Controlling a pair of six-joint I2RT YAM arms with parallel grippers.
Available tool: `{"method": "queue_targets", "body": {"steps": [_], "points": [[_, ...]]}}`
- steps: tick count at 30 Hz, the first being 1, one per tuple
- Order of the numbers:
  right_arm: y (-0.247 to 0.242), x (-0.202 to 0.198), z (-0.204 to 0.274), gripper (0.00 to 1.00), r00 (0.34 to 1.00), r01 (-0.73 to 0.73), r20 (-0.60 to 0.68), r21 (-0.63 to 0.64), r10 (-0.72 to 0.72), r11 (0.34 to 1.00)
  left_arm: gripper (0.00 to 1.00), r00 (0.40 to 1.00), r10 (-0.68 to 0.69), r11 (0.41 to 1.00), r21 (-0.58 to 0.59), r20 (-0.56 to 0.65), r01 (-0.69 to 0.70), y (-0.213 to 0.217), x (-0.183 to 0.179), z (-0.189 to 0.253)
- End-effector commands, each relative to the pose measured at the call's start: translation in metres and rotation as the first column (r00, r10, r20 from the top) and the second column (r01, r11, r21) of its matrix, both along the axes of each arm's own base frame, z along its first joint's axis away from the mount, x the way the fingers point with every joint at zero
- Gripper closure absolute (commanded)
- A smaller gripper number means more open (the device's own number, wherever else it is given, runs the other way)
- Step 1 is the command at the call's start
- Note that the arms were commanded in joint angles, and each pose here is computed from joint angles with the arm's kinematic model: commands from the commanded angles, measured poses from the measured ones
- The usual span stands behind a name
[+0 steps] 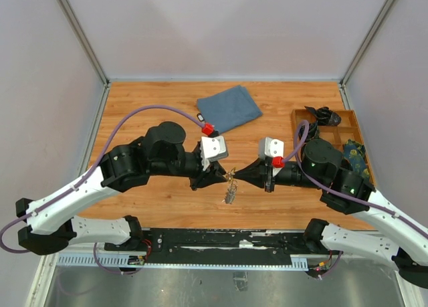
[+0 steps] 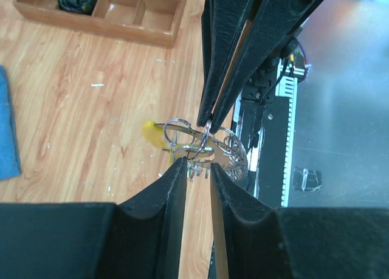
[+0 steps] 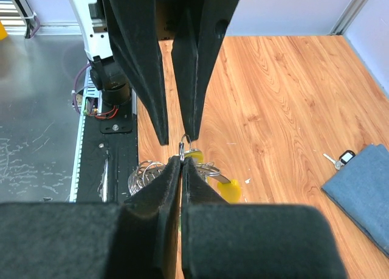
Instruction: Put the keys on the keyring
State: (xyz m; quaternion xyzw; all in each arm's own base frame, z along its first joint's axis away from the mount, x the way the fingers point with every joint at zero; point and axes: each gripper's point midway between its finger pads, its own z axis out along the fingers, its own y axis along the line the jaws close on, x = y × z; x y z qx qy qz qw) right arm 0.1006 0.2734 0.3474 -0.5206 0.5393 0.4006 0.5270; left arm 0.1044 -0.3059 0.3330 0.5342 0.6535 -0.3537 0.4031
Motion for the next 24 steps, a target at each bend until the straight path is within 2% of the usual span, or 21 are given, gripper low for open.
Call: {"method": "queue_targets", "body": {"steps": [1,12,24], "points": [[-0.002,-0.001,0.024,1.00,0.998,-0.014,0.061,0.074,0.009,0.997,0.72,0.999,-0.002,0.992,-0.127,0.051,0.009,0.000,-0.005,0.032],[0.001,-0.005,0.025,1.00,0.998,-0.042,0.057,0.077,0.038,0.996,0.64,0.996,-0.056,0.969,-0.237,0.067,0.071,-0.005,-0.016,0.051],[0.001,-0.007,0.026,1.00,0.997,-0.053,0.063,0.081,0.048,0.995,0.60,0.995,-0.100,0.972,-0.213,0.022,0.103,-0.017,-0.020,0.032]]}}
